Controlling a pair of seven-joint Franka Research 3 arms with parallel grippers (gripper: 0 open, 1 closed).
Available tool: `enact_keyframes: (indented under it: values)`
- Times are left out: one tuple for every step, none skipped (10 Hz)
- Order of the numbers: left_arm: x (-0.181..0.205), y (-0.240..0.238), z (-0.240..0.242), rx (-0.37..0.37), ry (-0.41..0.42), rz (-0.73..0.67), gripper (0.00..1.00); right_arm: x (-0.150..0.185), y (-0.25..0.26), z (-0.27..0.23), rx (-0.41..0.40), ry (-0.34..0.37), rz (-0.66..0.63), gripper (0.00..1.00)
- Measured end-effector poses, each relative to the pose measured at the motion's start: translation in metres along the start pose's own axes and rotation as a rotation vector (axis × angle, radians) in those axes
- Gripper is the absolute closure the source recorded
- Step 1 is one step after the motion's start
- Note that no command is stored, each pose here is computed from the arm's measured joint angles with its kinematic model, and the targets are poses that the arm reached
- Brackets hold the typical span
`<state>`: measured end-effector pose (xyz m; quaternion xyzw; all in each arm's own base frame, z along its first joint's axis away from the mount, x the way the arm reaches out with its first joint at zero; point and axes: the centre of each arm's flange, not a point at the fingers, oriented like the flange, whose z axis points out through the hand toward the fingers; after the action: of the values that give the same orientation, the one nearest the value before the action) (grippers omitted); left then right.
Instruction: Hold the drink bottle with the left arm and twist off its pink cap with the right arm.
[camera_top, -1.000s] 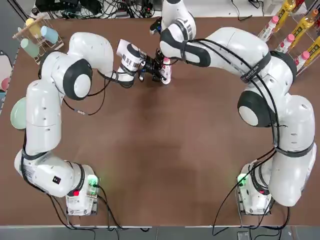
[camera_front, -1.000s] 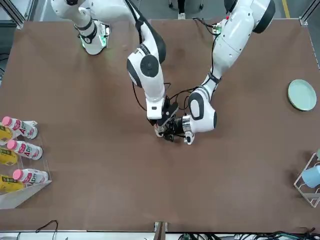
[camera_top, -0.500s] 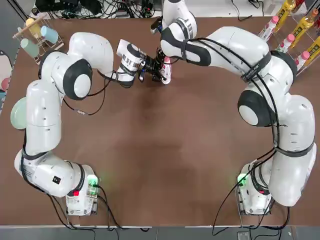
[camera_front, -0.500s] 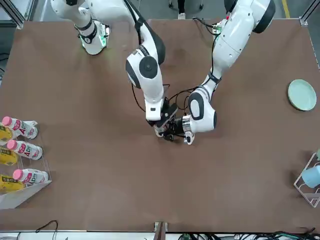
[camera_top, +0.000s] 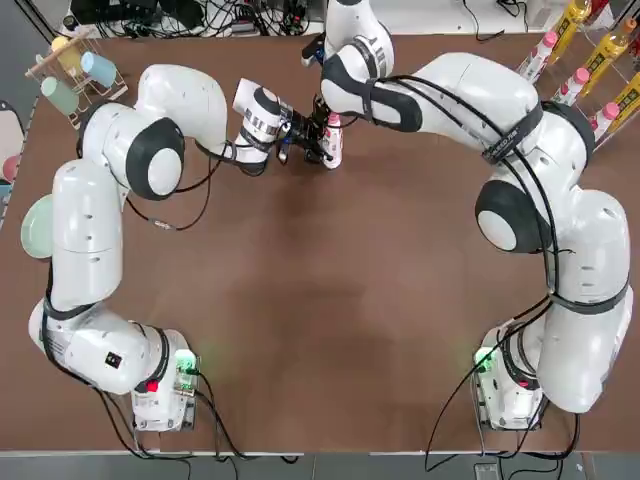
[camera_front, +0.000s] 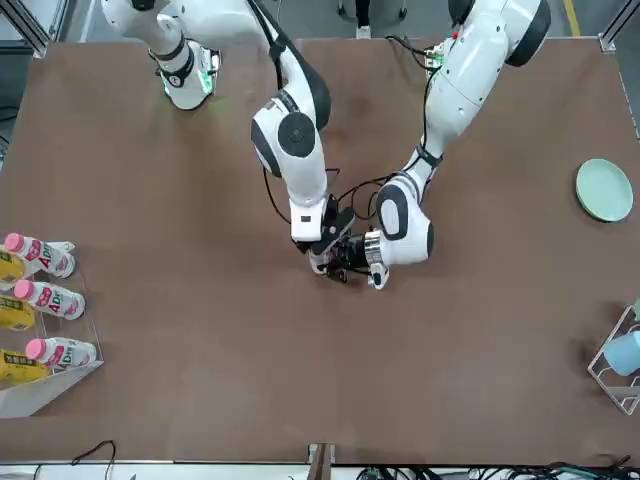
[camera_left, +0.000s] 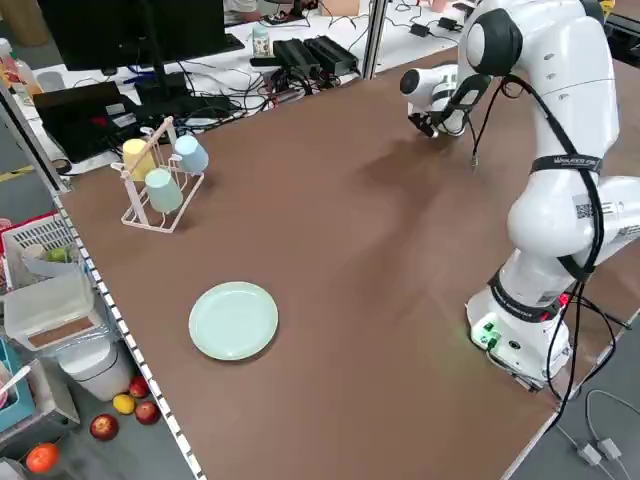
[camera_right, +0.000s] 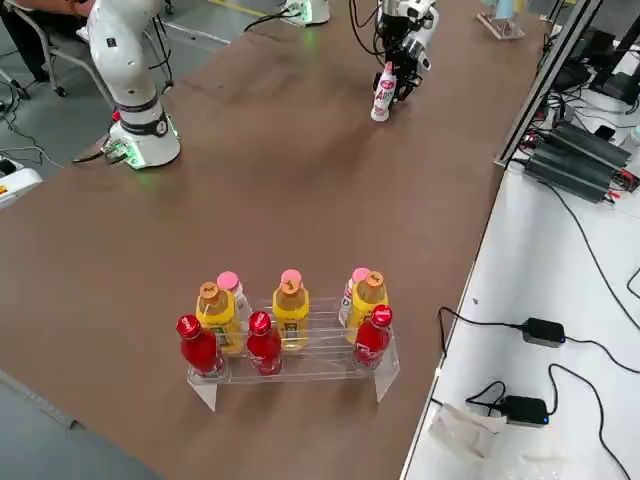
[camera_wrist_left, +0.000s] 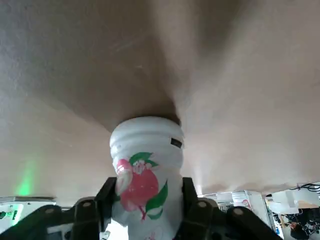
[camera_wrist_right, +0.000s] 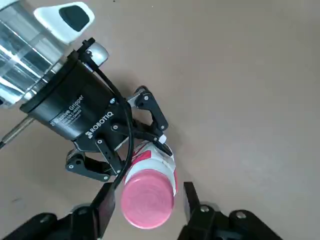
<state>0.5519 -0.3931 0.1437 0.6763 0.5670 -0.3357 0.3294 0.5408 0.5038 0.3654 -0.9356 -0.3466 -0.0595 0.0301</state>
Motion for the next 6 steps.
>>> enact_keyframes:
  values:
    - [0.0,0.0,0.0,0.0,0.0,0.0,0.43,0.0,0.0001,-0.0001,0.0,0.0,0.0,0.37]
    - [0.0,0.0,0.0,0.0,0.0,0.0,0.43,0.0001,0.0002,-0.0002,0.0,0.0,0.0,0.37]
    - [0.0,0.0,0.0,0.0,0.0,0.0,0.43,0.0001,0.0002,-0.0003,0.0,0.001,0.0,0.37]
    - [0.0,0.0,0.0,0.0,0.0,0.0,0.43,0.0002,0.0003,-0.0003,0.0,0.001,0.001,0.39]
    - [0.0,0.0,0.0,0.0,0.0,0.0,0.43,0.0002,0.0003,-0.0003,0.0,0.001,0.001,0.44]
    - [0.0,0.0,0.0,0.0,0.0,0.0,0.43,0.0002,0.0003,-0.0004,0.0,0.001,0.001,0.47]
